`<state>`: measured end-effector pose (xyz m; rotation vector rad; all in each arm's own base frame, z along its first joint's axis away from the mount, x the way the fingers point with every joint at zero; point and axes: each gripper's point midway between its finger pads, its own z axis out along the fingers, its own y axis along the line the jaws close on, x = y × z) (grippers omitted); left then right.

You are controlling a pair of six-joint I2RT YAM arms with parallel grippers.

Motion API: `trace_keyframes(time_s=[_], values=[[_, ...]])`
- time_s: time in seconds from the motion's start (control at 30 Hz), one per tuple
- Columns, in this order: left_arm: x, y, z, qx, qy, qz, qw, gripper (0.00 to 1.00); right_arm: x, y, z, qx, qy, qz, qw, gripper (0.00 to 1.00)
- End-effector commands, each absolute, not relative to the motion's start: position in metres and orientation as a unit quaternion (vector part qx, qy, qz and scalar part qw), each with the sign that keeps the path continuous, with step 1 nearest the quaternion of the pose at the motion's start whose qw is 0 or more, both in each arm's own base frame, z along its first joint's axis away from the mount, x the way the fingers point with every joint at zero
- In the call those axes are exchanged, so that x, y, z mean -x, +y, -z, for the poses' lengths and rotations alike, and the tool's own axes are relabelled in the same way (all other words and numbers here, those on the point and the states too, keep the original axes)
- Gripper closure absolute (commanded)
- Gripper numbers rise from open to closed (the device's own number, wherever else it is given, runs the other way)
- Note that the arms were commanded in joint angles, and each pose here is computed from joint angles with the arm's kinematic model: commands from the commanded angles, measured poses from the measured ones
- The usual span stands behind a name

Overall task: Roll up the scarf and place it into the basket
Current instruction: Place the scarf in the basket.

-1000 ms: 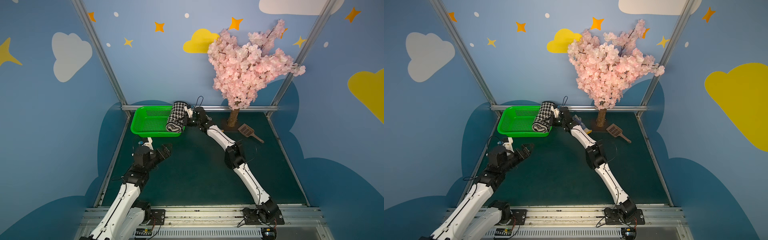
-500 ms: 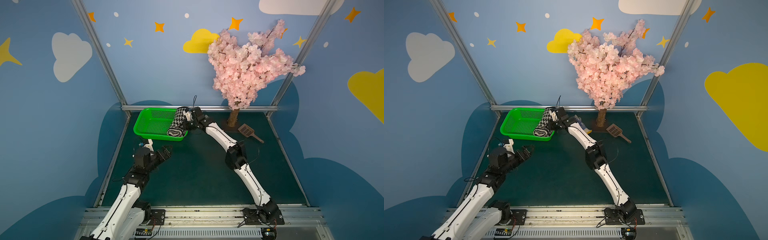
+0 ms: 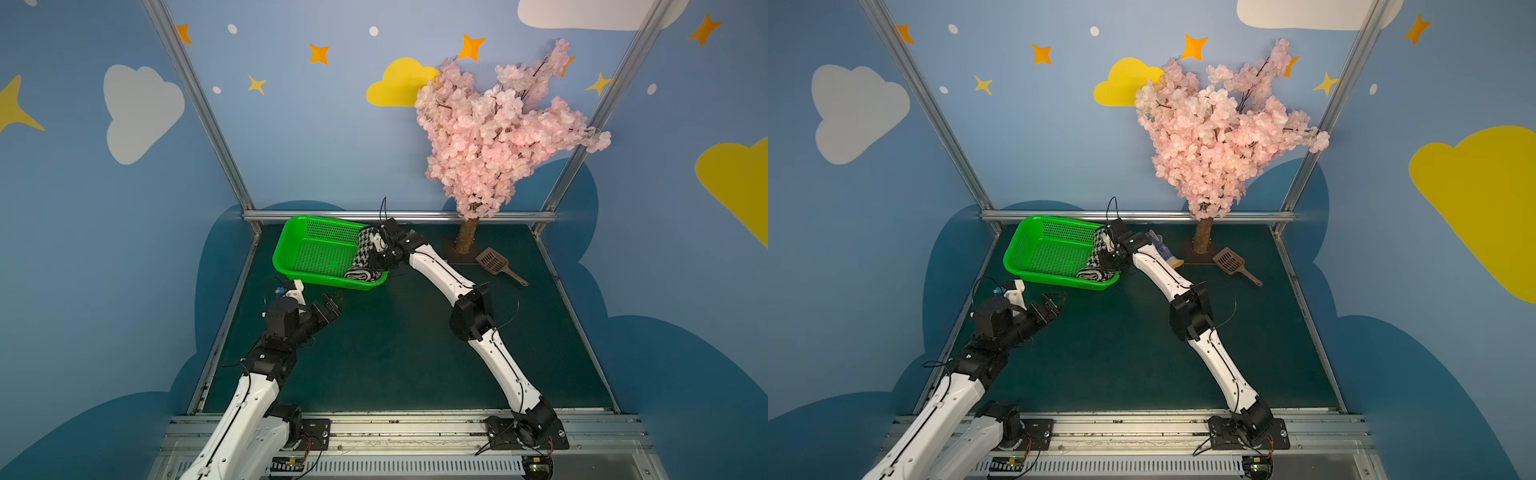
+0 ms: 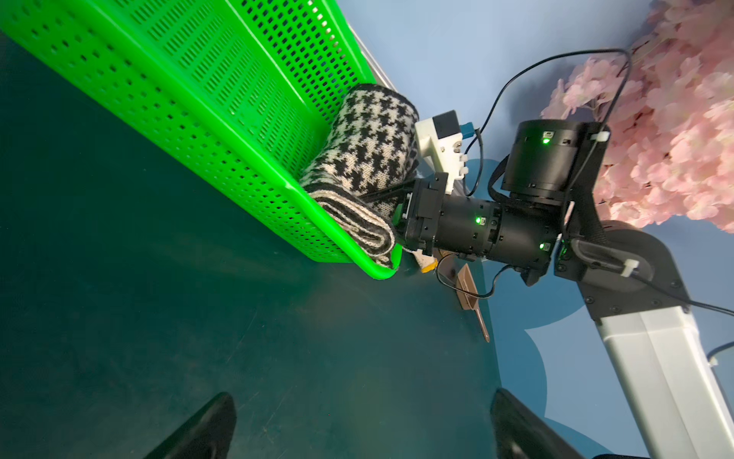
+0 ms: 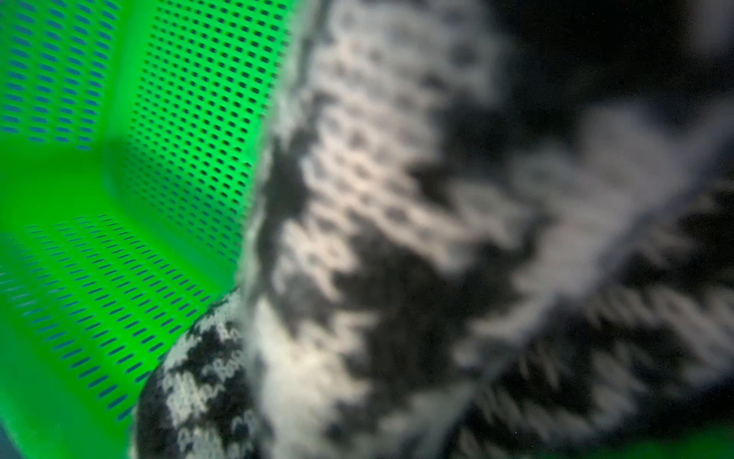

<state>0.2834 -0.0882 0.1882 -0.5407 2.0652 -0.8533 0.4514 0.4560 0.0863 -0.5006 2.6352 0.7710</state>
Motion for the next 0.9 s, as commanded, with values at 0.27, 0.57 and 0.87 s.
trace_keyframes(time_s=[0.27, 0.57, 0.87], values=[[-0.268, -0.075, -0.187, 0.219, 0.835, 0.297, 0.408, 0.0, -0.414, 0.463, -0.09, 0.196, 0.938, -0.242, 0.153, 0.1], [-0.264, -0.061, -0.183, 0.23, 0.835, 0.267, 0.422, 0.0, -0.41, 0.474, -0.139, 0.21, 0.918, -0.277, 0.192, 0.08], [-0.267, -0.035, -0.184, 0.249, 0.834, 0.205, 0.447, 0.0, -0.401, 0.461, -0.23, 0.222, 0.896, -0.273, 0.271, 0.08]])
